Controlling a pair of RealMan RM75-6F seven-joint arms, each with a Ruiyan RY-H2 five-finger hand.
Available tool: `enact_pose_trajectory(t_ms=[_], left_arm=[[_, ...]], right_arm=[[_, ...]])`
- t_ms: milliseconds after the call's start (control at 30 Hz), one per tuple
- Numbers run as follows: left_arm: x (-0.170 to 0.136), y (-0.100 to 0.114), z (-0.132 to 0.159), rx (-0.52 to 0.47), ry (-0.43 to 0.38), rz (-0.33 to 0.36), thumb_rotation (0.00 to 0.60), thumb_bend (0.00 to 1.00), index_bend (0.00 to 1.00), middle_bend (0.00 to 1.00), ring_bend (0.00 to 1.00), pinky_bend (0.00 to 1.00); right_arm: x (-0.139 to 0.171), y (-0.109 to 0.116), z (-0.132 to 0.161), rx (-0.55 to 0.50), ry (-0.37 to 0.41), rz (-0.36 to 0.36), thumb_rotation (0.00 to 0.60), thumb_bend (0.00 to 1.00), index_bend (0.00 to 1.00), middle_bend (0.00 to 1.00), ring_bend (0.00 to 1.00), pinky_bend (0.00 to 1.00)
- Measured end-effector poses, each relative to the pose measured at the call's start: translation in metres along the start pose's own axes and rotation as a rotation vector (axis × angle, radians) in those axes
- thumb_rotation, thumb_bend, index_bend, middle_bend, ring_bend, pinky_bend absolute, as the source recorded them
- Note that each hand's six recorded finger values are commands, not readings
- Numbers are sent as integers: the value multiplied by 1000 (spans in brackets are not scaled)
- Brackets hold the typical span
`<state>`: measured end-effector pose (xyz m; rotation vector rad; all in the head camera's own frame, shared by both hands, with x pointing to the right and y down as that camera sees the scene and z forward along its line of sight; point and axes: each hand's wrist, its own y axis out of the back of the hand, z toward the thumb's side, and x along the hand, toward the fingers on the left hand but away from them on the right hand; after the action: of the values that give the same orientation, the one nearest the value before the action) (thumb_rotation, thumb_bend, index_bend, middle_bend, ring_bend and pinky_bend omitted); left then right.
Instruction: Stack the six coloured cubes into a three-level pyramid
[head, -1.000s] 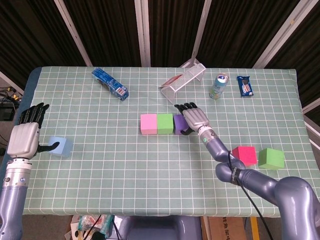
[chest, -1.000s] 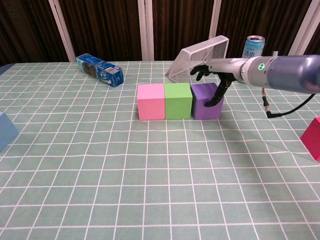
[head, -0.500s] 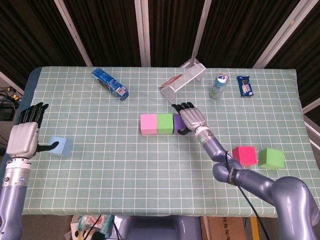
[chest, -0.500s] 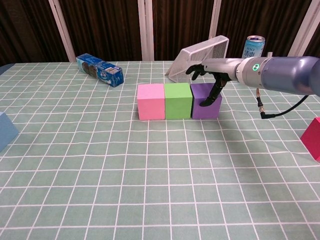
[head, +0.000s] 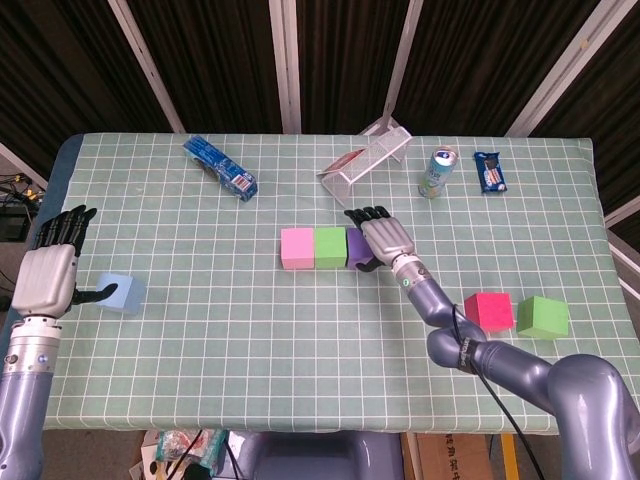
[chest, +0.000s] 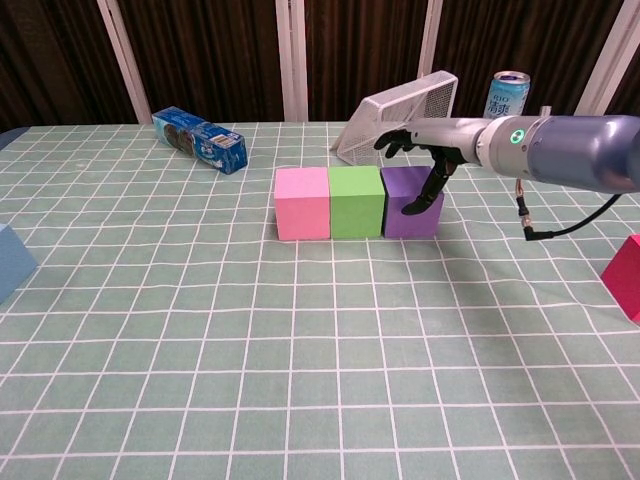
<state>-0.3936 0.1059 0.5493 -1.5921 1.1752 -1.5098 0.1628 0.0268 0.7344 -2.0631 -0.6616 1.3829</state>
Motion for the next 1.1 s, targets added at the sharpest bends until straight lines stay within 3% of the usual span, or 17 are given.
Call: enact_pose_trajectory(t_ms=[467,1100], left_arm=[[-6,8,4,-28,-18,8,600,82,0,26,0,50],[-3,10,0,-34,-6,14,600,82,0,26,0,50]], right_arm=[[30,7,-5,-14,-10,-38,600,261,0,107,38,0],[14,1,1,-21,-50,-33,600,262,0,107,39,0]])
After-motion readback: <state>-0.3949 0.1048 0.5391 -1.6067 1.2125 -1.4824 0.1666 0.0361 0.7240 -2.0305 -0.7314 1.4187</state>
